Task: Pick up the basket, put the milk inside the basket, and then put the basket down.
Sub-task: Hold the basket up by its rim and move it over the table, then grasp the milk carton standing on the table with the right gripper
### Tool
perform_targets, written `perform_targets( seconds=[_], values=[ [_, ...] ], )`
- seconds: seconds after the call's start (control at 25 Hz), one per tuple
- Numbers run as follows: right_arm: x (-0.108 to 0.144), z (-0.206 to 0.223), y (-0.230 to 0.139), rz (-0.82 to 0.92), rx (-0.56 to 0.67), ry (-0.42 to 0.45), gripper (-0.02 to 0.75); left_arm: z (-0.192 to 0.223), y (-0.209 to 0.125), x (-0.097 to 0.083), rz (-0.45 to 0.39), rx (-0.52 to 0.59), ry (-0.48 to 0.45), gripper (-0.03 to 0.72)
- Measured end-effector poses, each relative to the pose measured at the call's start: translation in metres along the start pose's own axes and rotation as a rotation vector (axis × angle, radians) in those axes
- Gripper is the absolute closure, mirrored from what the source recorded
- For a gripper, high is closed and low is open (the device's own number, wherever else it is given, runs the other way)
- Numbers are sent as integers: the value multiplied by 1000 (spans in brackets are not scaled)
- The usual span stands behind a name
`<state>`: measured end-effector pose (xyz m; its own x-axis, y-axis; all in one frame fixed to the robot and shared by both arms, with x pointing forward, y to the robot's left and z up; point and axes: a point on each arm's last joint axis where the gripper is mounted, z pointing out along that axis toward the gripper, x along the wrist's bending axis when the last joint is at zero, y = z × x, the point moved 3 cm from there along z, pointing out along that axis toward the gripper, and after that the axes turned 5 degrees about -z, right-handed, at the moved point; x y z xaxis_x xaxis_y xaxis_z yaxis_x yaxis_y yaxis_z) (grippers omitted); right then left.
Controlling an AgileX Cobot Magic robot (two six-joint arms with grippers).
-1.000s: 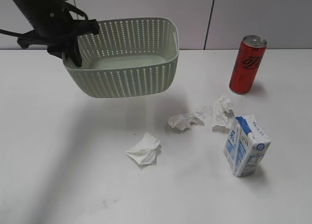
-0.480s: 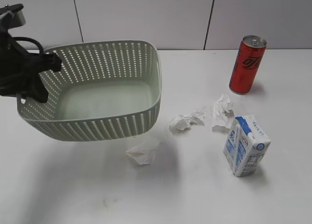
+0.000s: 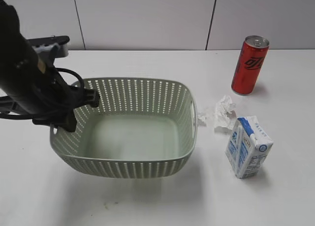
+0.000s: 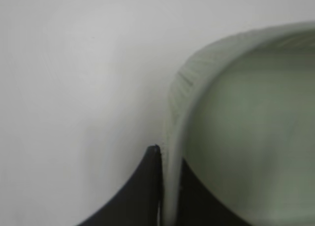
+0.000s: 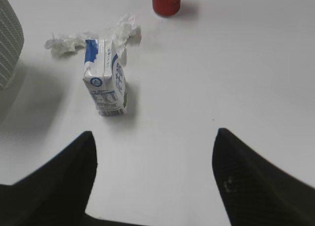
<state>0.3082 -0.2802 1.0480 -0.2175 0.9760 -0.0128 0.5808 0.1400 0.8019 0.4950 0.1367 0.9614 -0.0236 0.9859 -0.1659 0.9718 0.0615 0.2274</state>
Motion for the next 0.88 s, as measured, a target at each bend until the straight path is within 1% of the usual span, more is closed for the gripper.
perform_targets(
  seconds=[0.12,0.2,0.28,0.44,0.56,0.68,0.8,0.88],
  values=[
    [-2,17,20,25,105,27,165,1,0,0,-3,-1,5,690],
    [-4,35,32,44,186,44,165,1,1,0,-5,-2,4,690],
    [-3,54,42,59,241,81,165,1,1,0,-5,-4,3,690],
    [8,97,58,86,327,197,165,1,1,-1,-10,-2,-2,690],
    [21,131,58,43,413,240,165,1,1,-1,-11,-3,-4,690],
    [40,161,54,-46,498,230,165,1,1,-1,-11,-3,-4,690],
    [56,186,52,-118,562,157,165,1,1,-1,-12,-3,-5,690],
    [60,201,51,-137,586,123,165,1,1,-1,-13,-4,-6,690]
  ],
)
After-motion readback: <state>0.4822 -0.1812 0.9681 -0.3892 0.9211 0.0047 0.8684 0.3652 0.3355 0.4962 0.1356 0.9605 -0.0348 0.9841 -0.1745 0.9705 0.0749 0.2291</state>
